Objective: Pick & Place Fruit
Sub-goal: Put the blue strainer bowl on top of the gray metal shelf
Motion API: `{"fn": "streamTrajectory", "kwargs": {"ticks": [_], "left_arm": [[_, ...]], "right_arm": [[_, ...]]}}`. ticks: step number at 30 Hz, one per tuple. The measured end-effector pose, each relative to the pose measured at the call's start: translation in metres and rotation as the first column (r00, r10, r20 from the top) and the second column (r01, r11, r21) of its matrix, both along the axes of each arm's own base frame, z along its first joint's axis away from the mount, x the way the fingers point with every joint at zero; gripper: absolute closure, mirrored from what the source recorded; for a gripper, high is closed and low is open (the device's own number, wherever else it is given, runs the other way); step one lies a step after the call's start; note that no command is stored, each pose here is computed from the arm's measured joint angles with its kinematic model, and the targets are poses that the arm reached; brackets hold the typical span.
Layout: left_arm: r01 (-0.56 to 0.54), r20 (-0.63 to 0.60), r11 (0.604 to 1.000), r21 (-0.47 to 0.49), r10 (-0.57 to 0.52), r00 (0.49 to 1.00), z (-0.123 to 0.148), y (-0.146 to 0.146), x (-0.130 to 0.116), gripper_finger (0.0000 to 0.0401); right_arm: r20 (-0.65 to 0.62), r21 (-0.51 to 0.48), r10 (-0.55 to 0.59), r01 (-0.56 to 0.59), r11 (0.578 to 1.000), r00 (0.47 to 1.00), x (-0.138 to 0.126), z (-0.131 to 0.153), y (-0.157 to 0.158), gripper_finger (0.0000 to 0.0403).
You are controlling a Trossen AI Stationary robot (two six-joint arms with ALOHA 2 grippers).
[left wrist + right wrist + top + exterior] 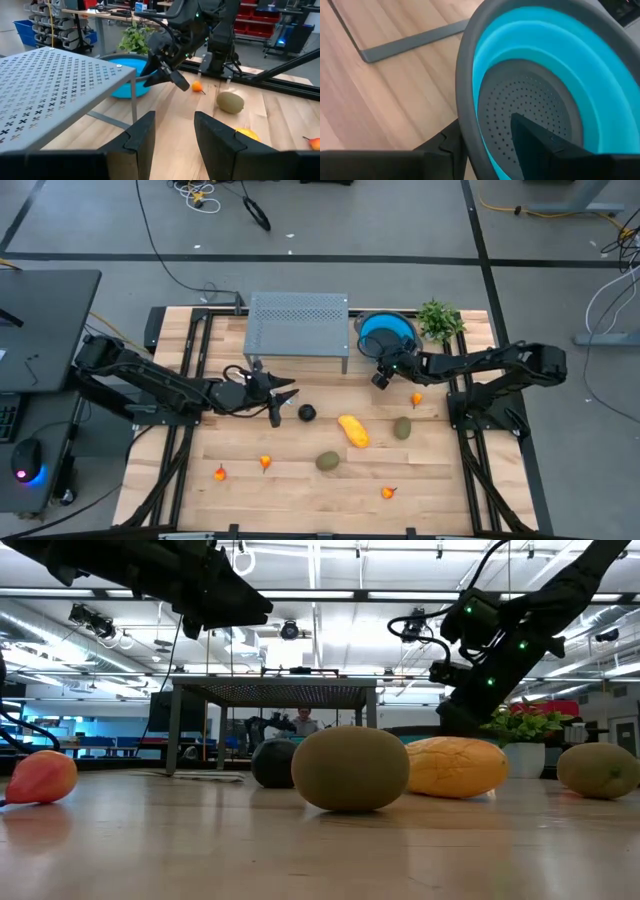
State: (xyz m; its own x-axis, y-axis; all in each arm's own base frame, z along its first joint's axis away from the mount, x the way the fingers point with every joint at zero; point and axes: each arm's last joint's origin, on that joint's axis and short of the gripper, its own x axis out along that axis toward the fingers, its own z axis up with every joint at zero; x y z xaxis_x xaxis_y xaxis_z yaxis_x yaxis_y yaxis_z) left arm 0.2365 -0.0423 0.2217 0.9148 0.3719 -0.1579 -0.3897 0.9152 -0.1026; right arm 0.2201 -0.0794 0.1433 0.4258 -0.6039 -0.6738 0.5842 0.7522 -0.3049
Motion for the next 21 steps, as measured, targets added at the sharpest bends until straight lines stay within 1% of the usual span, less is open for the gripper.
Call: {"fn": "streamTrajectory", "kwargs": {"ticks": [5, 15, 21], "left_arm": [[0.000, -0.003, 1.000, 0.001, 0.000, 1.000, -0.0003, 0.0000, -0.0001, 0.0255], [0.000, -0.010, 1.000, 0.001, 0.000, 1.000, -0.0010, 0.0000, -0.0002, 0.0255], [0.000, -0.014, 1.000, 0.002, 0.000, 1.000, -0.0013, 0.0001, -0.0002, 0.0255]], "right_arm": [[0.001, 0.003, 0.003, -0.003, 1.000, 1.000, 0.0001, 0.0000, 0.0001, 0.0263], [0.010, 0.014, -0.013, 0.012, 1.000, 1.000, -0.0002, -0.0003, 0.0002, 0.0336], [-0.004, -0.010, 0.020, -0.020, 1.000, 1.000, 0.0008, 0.0005, 0.0002, 0.0348]]}}
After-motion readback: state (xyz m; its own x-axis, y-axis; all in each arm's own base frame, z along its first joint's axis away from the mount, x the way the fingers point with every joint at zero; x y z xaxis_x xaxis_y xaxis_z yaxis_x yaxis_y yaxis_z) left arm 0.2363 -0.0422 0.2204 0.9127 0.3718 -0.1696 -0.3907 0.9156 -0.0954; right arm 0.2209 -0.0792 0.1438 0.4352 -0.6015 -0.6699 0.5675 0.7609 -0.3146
